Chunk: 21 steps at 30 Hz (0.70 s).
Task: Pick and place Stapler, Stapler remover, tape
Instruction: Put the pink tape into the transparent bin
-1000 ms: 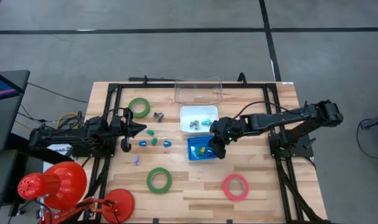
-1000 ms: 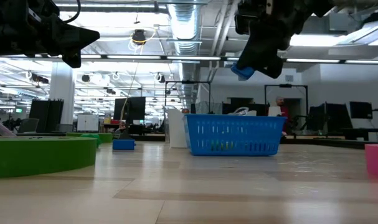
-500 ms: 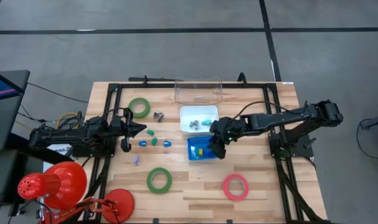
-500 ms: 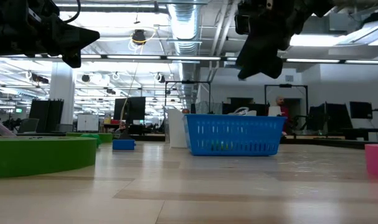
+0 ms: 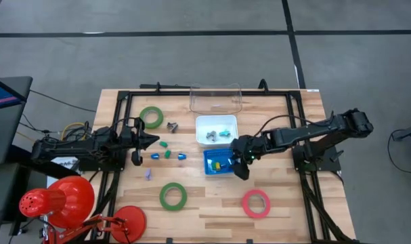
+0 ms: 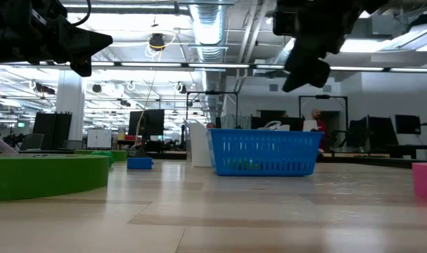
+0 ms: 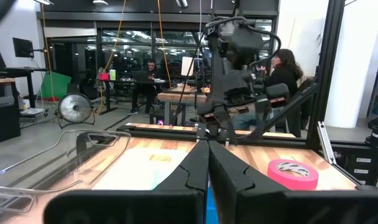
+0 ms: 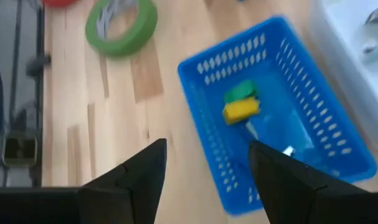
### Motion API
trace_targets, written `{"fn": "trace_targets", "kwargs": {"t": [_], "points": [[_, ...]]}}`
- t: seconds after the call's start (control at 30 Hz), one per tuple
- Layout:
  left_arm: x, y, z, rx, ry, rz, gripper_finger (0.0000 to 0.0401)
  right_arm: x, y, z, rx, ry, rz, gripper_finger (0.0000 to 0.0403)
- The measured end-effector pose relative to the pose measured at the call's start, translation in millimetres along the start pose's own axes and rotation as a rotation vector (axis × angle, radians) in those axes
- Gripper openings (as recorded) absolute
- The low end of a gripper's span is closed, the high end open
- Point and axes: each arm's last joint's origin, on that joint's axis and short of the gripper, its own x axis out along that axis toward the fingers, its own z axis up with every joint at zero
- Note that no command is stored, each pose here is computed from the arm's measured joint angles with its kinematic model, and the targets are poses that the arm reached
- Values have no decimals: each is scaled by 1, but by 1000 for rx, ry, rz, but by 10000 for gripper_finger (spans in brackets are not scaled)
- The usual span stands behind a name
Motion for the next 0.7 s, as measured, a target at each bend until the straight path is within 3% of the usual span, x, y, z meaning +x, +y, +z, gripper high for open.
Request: {"fn": "trace_targets", "kwargs": {"t": [0.3,0.7], "points": [[0,0,0,0,0,0,3,0,28,-29,-122,141,23,217],[0,0,0,0,0,0,3,-5,61,-59,-253,222,80,218]]}}
